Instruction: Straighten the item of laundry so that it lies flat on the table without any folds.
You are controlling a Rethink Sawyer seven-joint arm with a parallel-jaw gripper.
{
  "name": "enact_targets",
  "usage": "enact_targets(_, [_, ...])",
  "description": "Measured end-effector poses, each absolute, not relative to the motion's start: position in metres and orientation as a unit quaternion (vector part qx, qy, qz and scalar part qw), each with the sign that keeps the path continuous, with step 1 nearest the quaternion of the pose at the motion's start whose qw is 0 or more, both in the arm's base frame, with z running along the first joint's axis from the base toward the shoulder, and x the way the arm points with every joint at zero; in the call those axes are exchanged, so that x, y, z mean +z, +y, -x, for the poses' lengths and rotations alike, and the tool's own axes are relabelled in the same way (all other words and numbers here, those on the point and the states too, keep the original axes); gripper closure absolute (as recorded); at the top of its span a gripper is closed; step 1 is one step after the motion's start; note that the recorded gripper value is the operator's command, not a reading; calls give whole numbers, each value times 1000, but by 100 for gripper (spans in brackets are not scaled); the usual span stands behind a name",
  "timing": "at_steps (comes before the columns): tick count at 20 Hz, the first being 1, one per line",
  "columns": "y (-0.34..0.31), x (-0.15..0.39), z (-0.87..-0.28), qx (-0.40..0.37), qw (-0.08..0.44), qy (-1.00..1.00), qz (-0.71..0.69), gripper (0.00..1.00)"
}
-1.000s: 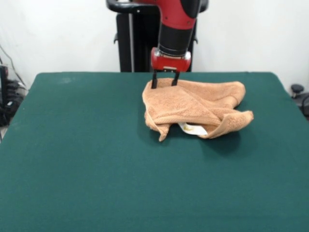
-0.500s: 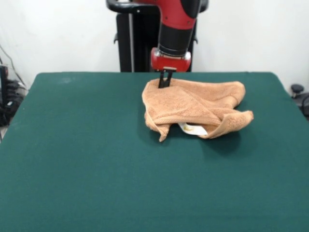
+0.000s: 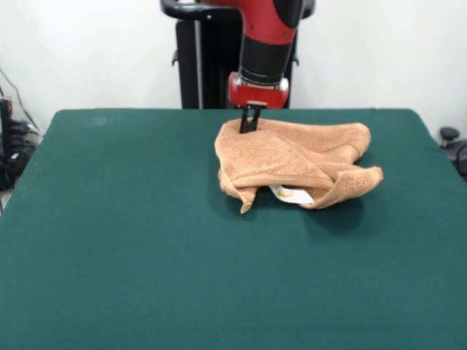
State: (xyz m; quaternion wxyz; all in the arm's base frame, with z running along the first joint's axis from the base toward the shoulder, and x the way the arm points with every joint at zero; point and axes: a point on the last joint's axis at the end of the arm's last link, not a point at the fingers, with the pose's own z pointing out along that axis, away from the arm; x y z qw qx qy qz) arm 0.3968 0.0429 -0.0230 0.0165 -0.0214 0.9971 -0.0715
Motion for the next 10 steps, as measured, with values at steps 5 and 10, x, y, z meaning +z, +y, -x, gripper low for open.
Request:
enact_targets(5, [41,-22,-396,-77,16,997,23,100])
enact_targets(10, [36,-21,-396,-83,17,996,21,100])
